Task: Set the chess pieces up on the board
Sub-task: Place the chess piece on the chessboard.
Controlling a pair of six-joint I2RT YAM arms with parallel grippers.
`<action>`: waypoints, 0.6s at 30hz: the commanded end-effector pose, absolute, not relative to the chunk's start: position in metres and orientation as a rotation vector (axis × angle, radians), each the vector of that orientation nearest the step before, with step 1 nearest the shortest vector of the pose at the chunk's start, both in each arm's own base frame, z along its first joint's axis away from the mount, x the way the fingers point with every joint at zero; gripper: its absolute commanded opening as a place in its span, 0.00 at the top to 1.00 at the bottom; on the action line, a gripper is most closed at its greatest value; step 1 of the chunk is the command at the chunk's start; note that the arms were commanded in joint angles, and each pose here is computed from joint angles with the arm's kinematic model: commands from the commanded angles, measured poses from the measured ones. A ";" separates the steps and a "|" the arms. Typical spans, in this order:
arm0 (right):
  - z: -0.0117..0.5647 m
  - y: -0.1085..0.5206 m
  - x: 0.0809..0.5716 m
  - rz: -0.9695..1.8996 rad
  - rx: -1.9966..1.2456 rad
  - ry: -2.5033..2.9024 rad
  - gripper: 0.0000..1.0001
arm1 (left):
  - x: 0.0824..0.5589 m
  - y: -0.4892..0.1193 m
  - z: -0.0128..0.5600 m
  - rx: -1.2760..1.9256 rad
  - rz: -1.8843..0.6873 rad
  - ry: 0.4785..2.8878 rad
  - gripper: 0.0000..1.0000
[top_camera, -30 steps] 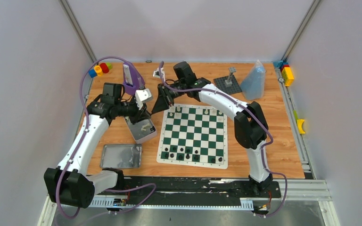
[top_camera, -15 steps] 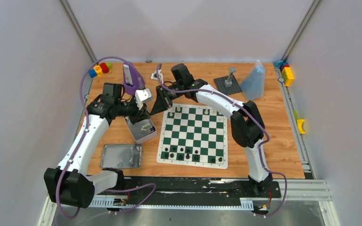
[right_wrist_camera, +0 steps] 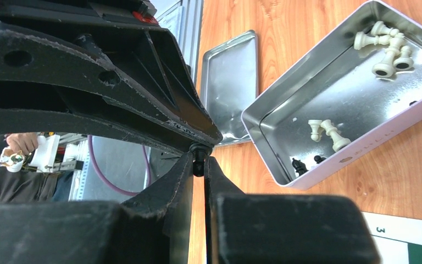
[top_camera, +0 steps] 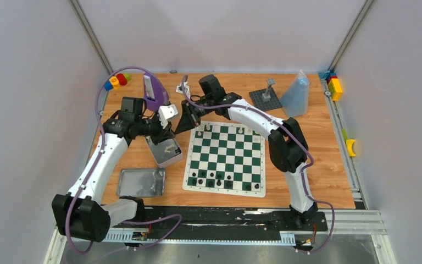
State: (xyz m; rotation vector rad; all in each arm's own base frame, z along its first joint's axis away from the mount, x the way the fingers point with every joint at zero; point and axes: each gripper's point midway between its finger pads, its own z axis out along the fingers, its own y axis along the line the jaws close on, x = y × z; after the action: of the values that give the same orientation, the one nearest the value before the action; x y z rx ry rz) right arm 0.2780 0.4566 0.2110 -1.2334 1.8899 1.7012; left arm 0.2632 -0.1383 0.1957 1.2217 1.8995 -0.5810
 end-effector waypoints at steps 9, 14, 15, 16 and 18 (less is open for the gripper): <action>0.218 0.454 0.311 1.630 -1.181 1.856 1.00 | 0.288 -0.110 0.161 1.283 -0.356 1.977 0.91; 0.209 0.453 0.318 1.623 -1.164 1.884 1.00 | 0.295 -0.101 0.149 1.301 -0.299 2.008 0.91; 0.208 0.452 0.319 1.620 -1.162 1.887 1.00 | 0.296 -0.100 0.147 1.302 -0.294 2.012 0.91; 0.208 0.450 0.321 1.613 -1.159 1.890 1.00 | 0.297 -0.098 0.145 1.303 -0.282 2.020 0.91; 0.206 0.443 0.325 1.588 -1.143 1.902 1.00 | 0.299 -0.095 0.140 1.304 -0.264 2.032 0.91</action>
State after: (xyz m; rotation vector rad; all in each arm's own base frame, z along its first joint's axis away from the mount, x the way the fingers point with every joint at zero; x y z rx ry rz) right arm 0.3162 0.4463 0.2002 -1.1386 1.9356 1.6163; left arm 0.2876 -0.1047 0.1438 1.2892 2.0452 -0.3491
